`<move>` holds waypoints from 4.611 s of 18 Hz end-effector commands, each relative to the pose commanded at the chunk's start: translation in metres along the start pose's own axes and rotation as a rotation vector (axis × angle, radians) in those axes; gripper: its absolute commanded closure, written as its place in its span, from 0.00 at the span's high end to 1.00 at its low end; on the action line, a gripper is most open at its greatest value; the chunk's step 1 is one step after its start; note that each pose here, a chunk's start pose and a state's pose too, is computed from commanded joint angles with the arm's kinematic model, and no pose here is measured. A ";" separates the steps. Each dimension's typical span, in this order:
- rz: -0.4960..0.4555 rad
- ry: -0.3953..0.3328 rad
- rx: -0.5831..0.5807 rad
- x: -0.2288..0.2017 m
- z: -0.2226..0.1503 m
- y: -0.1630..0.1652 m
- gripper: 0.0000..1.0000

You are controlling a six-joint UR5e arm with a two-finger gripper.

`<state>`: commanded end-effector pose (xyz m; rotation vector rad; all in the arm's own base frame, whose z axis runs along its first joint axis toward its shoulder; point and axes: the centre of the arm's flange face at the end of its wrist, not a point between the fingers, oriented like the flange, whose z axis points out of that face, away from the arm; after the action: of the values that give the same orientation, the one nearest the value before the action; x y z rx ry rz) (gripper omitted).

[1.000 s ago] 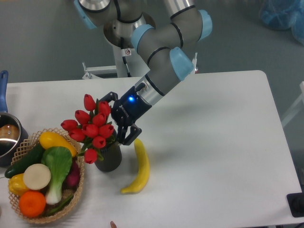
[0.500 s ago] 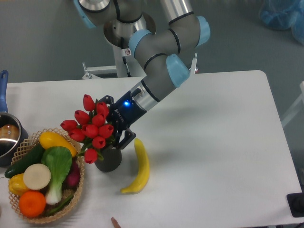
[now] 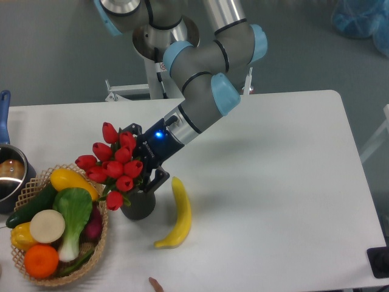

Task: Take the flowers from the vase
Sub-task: 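Close the gripper on the tulip stems at the vase rim, then lift the gripped tulips up out of the black vase, then carry the tulips up and away from the vase, holding them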

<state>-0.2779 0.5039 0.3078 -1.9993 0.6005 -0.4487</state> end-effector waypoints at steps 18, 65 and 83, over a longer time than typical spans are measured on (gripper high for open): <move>-0.010 -0.004 0.023 0.001 -0.004 0.003 0.45; -0.238 -0.077 0.419 0.019 -0.119 -0.087 0.39; -0.240 -0.110 0.509 -0.001 -0.164 -0.098 0.39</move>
<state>-0.3453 0.4303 0.4709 -1.5952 0.1516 -0.5677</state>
